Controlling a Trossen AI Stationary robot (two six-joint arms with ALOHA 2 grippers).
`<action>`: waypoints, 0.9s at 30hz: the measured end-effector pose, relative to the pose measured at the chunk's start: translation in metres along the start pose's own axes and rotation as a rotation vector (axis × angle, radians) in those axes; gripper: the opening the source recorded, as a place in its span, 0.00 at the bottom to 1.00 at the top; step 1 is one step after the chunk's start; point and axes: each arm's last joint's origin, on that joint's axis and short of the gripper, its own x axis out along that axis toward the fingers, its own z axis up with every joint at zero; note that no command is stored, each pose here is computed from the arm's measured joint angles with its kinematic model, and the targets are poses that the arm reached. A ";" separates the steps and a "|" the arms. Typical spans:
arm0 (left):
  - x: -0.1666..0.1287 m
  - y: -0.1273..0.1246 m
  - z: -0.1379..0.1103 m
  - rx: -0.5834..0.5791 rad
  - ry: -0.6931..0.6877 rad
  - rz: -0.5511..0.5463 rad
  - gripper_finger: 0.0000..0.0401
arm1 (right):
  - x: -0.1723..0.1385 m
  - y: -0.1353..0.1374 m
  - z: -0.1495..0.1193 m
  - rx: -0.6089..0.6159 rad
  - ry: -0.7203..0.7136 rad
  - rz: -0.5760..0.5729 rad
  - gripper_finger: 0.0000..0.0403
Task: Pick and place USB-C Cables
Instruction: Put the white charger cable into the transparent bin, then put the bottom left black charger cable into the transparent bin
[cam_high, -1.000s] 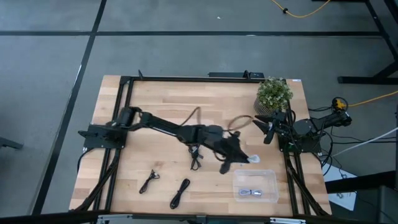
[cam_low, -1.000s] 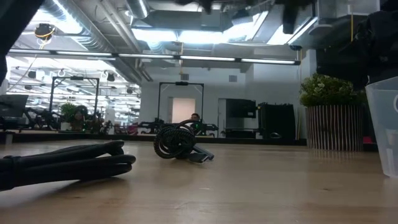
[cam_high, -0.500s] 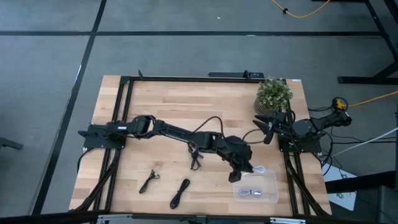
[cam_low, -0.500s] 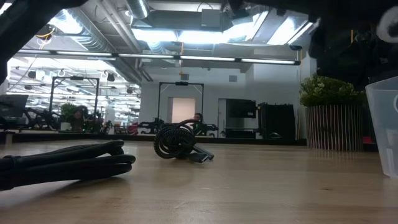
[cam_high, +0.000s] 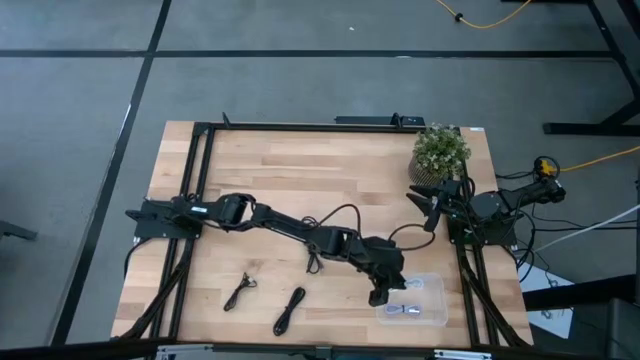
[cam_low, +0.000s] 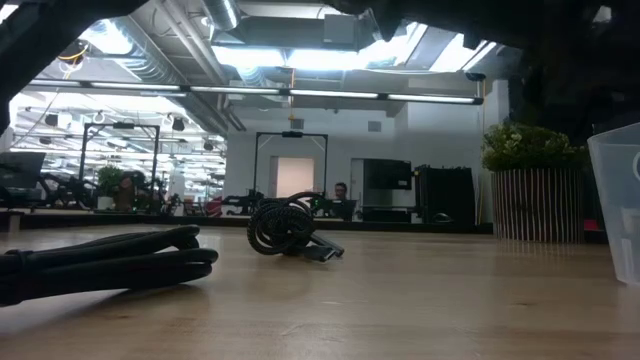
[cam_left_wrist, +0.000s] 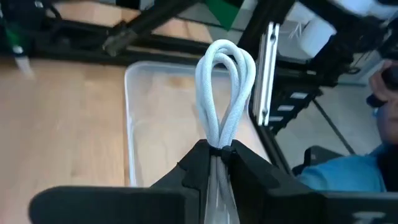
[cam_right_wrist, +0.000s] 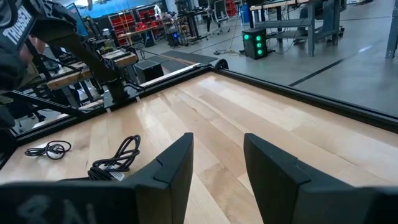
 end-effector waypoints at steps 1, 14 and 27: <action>0.000 0.001 0.001 -0.002 -0.002 -0.001 0.14 | 0.000 0.000 0.000 0.000 0.000 0.000 0.36; -0.001 0.006 0.006 0.041 -0.046 -0.003 0.23 | 0.000 0.001 0.000 -0.001 0.013 0.034 0.36; -0.046 0.031 0.034 -0.030 0.146 0.069 0.23 | 0.000 0.001 0.000 0.000 0.015 0.041 0.36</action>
